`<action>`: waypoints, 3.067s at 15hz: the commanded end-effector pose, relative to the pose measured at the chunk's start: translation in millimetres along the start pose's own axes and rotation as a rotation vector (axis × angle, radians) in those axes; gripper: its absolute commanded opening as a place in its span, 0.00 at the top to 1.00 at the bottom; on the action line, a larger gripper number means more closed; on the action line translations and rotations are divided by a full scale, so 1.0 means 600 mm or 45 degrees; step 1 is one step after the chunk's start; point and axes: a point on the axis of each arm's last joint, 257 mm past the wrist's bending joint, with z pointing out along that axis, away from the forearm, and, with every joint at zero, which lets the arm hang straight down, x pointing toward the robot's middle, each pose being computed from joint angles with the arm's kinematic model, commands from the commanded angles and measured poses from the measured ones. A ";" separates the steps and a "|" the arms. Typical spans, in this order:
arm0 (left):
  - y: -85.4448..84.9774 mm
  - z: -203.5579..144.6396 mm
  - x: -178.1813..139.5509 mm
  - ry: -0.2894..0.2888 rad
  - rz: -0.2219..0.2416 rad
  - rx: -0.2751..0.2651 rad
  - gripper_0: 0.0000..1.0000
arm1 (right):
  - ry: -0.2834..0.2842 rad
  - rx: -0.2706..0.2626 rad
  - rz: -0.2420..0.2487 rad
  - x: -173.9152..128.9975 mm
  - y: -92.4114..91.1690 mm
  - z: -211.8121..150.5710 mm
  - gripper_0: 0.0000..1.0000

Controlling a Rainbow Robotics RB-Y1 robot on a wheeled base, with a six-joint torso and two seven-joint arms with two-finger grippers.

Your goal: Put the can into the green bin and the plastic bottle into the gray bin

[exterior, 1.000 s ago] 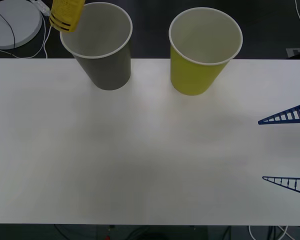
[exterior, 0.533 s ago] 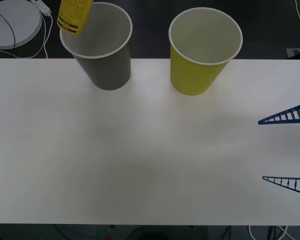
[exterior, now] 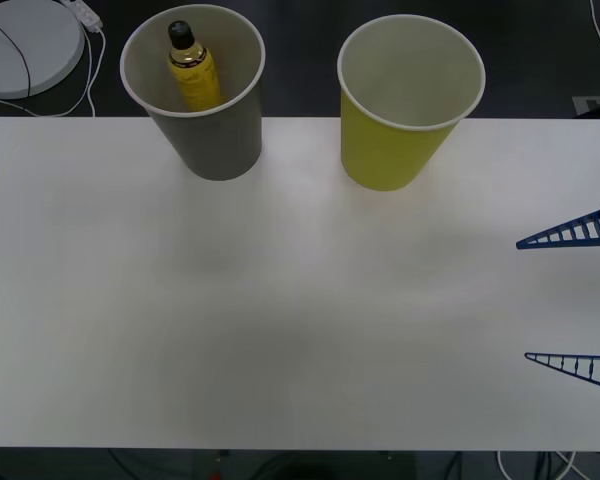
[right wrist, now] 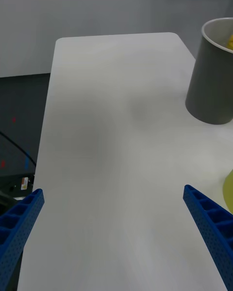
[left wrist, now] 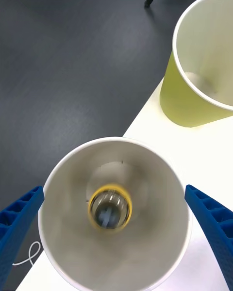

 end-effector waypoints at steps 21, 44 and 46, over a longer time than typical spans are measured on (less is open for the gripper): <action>-0.061 -0.104 0.200 -0.137 0.111 0.320 0.00 | 0.000 0.000 0.000 0.000 0.000 0.000 0.00; -0.297 -0.037 0.350 -0.452 0.335 0.530 0.00 | 0.000 0.000 0.000 0.000 0.000 0.000 0.00; -0.312 -0.038 0.361 -0.429 0.374 0.521 0.00 | 0.000 0.000 0.000 0.000 0.000 0.000 0.00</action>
